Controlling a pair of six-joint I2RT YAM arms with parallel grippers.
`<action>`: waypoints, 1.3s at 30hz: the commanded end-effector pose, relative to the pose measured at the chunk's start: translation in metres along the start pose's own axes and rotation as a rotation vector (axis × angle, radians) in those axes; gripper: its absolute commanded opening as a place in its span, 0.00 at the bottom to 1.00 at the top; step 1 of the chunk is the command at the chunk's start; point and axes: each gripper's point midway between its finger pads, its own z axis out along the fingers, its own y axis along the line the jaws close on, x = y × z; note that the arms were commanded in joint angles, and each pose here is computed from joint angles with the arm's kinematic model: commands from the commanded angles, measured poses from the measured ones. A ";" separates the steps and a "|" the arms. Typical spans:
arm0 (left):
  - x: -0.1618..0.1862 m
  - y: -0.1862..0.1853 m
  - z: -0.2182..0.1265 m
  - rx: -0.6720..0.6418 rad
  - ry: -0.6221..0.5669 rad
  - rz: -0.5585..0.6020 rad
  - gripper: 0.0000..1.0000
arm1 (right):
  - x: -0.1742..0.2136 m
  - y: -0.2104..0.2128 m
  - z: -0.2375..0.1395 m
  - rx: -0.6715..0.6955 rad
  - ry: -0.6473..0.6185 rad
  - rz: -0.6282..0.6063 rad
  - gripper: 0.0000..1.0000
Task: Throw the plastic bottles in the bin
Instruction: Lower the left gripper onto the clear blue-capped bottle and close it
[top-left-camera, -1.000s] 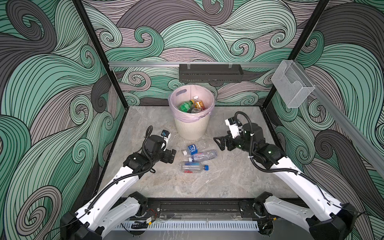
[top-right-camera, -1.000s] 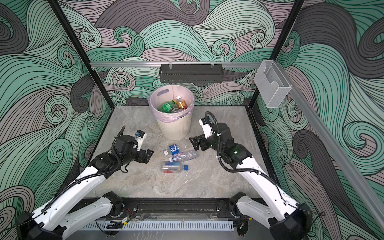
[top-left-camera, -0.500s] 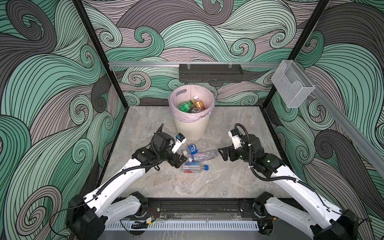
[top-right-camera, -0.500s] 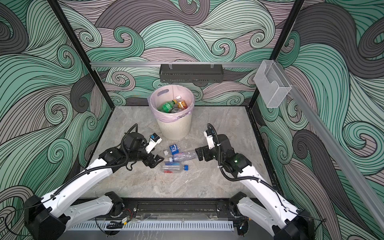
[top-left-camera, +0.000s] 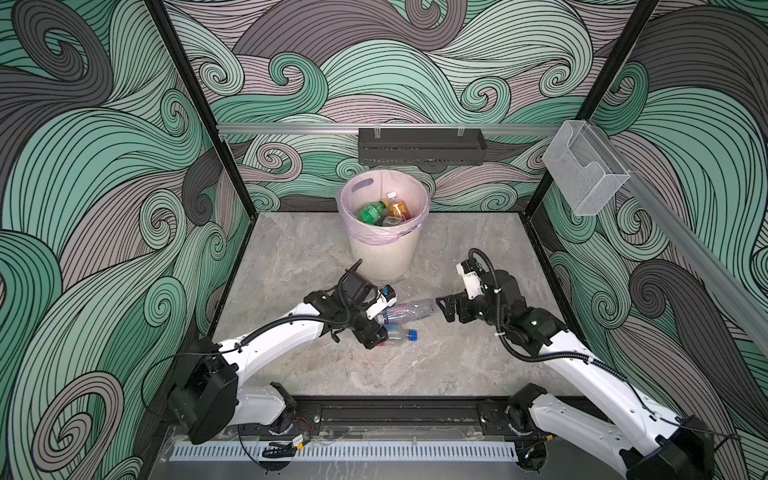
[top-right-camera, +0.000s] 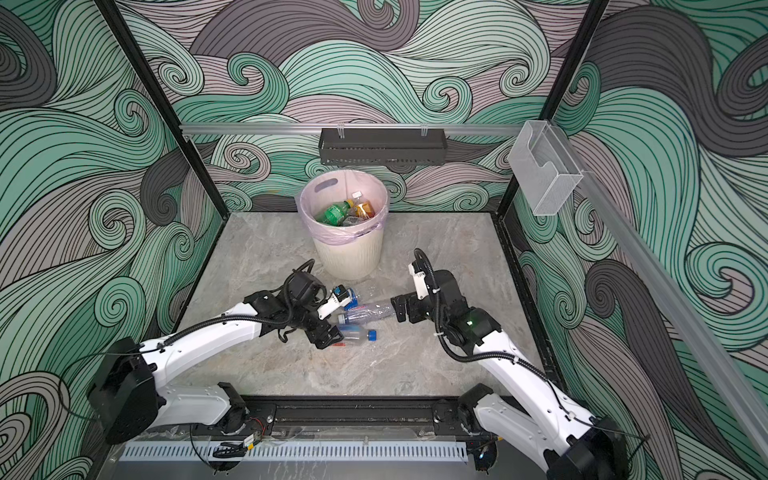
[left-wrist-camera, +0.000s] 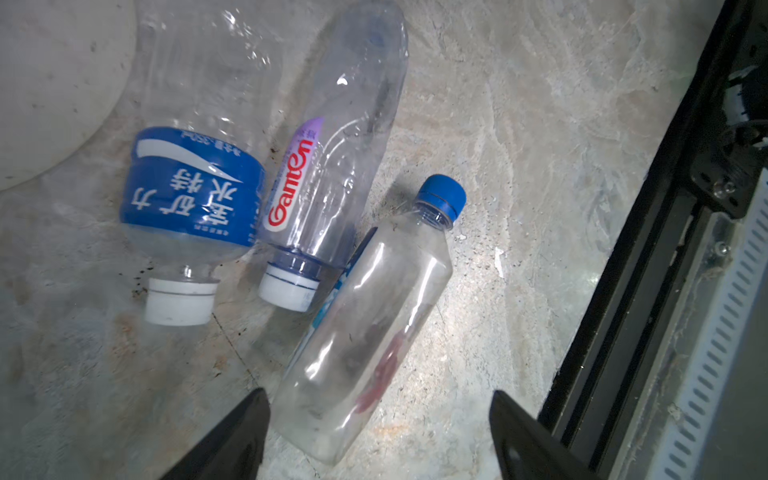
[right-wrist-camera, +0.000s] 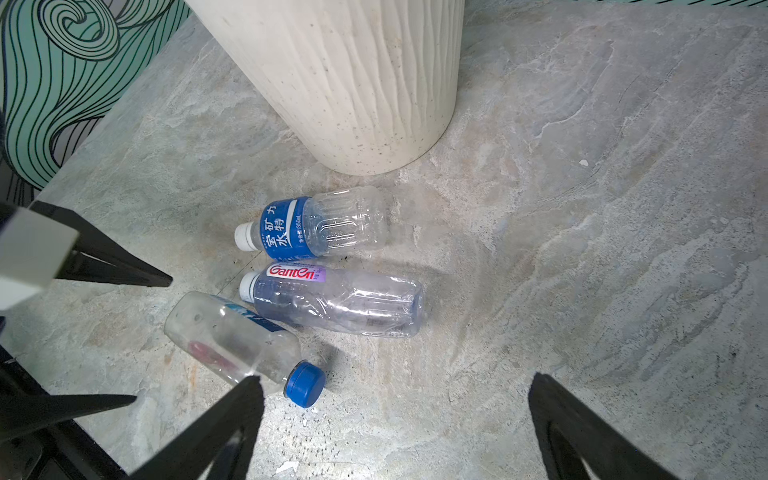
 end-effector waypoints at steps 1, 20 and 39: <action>-0.016 0.002 0.000 -0.003 0.006 0.007 0.84 | 0.000 -0.006 -0.001 0.024 -0.015 0.014 1.00; 0.008 -0.021 0.051 0.082 0.182 0.039 0.76 | 0.005 -0.012 0.001 0.042 -0.007 0.030 1.00; 0.025 -0.009 0.068 -0.043 0.223 -0.002 0.59 | 0.003 -0.013 0.003 0.046 -0.001 0.042 1.00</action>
